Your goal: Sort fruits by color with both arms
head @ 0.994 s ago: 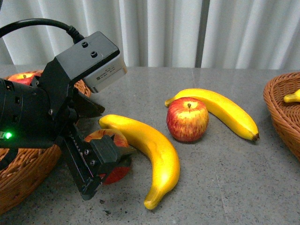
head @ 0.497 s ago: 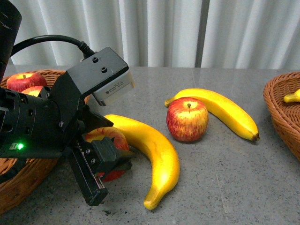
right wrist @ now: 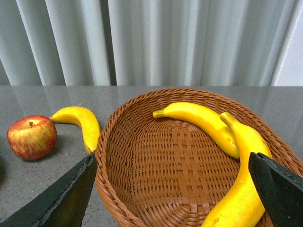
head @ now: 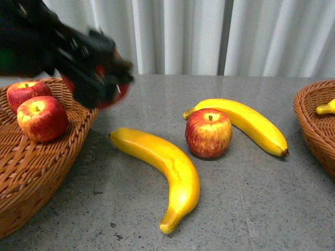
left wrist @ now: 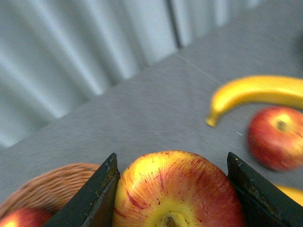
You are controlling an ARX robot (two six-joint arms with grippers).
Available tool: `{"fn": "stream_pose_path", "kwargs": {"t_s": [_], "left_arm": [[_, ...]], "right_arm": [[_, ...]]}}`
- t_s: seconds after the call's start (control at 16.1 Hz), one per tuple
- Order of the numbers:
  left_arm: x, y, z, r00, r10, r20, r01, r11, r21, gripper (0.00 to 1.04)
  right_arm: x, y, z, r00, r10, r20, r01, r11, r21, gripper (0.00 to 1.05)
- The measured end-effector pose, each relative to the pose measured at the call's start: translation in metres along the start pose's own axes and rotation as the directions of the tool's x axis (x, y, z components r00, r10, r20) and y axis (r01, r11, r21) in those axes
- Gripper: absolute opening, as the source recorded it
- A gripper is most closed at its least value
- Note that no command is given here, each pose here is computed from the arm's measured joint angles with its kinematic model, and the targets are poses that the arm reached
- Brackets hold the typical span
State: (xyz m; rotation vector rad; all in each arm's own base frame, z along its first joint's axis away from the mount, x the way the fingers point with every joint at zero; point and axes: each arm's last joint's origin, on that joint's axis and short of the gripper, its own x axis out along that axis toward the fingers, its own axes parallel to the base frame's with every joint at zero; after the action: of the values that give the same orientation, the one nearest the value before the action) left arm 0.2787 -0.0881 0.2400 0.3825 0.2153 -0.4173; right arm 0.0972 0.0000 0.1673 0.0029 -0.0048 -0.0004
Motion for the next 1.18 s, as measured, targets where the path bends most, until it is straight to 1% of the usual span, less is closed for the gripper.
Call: {"fn": "stream_pose_path", "kwargs": {"t_s": [0.06,0.12,0.19,0.25,0.31,0.37,0.43,0.5,0.56,0.62,0.75,0.87,0.93,1.06,1.18], "left_arm": [[-0.014,0.017,0.005,0.991,0.136,-0.004,-0.136,0.985,-0.102,0.60],[-0.024,0.025,0.000,0.973,0.227,-0.046,-0.232,0.956,-0.178,0.60],[-0.033,0.027,-0.015,0.950,0.288,-0.123,-0.310,0.916,-0.253,0.60],[-0.038,0.022,-0.030,0.938,0.294,-0.184,-0.339,0.889,-0.306,0.60],[-0.039,0.016,-0.039,0.934,0.277,-0.227,-0.344,0.872,-0.349,0.65],[-0.040,0.012,-0.042,0.930,0.275,-0.244,-0.351,0.859,-0.372,0.77],[-0.041,0.012,-0.040,0.933,0.280,-0.226,-0.351,0.849,-0.395,0.89],[-0.042,0.017,-0.037,0.931,0.299,-0.208,-0.360,0.840,-0.406,1.00],[-0.041,0.022,-0.035,0.928,0.313,-0.202,-0.370,0.834,-0.409,0.97],[-0.037,0.026,-0.028,0.928,0.328,-0.175,-0.371,0.834,-0.409,0.98],[-0.021,0.025,-0.010,0.964,0.254,-0.077,-0.265,0.892,-0.367,0.98],[0.006,0.010,0.006,0.989,0.140,-0.048,-0.148,0.947,-0.286,0.98],[0.023,-0.002,0.011,0.997,0.060,-0.045,-0.068,0.971,-0.229,0.98],[0.047,-0.025,0.018,0.990,-0.115,-0.077,0.104,0.985,-0.139,0.98],[0.067,-0.049,0.021,0.960,-0.261,-0.102,0.254,0.965,-0.070,0.98]], "right_arm": [[0.000,0.000,0.000,1.000,0.000,0.000,0.000,1.000,0.000,0.98],[0.000,0.000,0.000,1.000,0.000,0.000,0.000,1.000,0.000,0.98],[0.000,0.000,0.000,1.000,0.000,0.000,0.000,1.000,0.000,0.98],[0.000,0.000,0.000,1.000,0.000,0.000,0.000,1.000,0.000,0.98],[0.000,0.000,0.000,1.000,0.000,0.000,0.000,1.000,0.000,0.98],[0.000,0.000,0.000,1.000,0.000,0.000,0.000,1.000,0.000,0.98],[0.000,0.000,0.000,1.000,0.000,0.000,0.000,1.000,0.000,0.98],[0.000,0.000,0.000,1.000,0.000,0.000,0.000,1.000,0.000,0.98],[0.000,0.000,0.000,1.000,0.000,0.000,0.000,1.000,0.000,0.98],[0.000,0.000,0.000,1.000,0.000,0.000,0.000,1.000,0.000,0.98],[0.000,0.000,0.000,1.000,0.000,0.000,0.000,1.000,0.000,0.98],[0.000,0.000,0.000,1.000,0.000,0.000,0.000,1.000,0.000,0.98],[0.000,0.000,0.000,1.000,0.000,0.000,0.000,1.000,0.000,0.98],[0.000,0.000,0.000,1.000,0.000,0.000,0.000,1.000,0.000,0.98],[0.000,0.000,0.000,1.000,0.000,0.000,0.000,1.000,0.000,0.98]]}}
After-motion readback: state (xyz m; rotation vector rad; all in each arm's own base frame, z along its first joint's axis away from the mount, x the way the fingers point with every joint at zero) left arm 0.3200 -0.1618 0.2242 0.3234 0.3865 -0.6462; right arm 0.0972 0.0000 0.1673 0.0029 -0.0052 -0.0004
